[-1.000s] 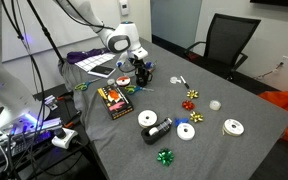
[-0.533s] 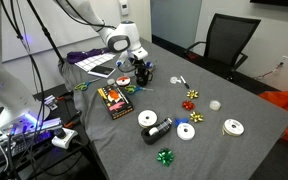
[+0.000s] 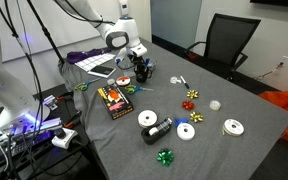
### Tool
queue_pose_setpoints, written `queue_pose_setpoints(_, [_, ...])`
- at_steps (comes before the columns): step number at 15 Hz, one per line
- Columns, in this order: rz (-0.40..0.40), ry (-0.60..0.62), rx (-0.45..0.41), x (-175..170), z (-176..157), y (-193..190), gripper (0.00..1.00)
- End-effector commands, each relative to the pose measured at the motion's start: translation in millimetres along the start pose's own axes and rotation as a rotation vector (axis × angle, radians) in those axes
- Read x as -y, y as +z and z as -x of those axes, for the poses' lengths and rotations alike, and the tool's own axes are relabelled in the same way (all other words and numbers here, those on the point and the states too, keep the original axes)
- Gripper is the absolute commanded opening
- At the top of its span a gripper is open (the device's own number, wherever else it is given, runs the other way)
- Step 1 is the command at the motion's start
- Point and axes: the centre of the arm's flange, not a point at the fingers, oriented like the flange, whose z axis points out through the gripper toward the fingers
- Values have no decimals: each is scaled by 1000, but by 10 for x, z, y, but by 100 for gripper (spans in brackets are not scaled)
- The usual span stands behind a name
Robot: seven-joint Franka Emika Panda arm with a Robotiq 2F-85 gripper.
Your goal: Move the black cup slightly to the left
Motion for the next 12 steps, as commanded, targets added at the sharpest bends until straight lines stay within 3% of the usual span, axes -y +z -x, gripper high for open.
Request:
queue_pose_setpoints(1, [-27, -41, 35, -189, 169, -268, 6])
queue_pose_setpoints(12, [-111, -223, -18, -389, 914, -349, 6])
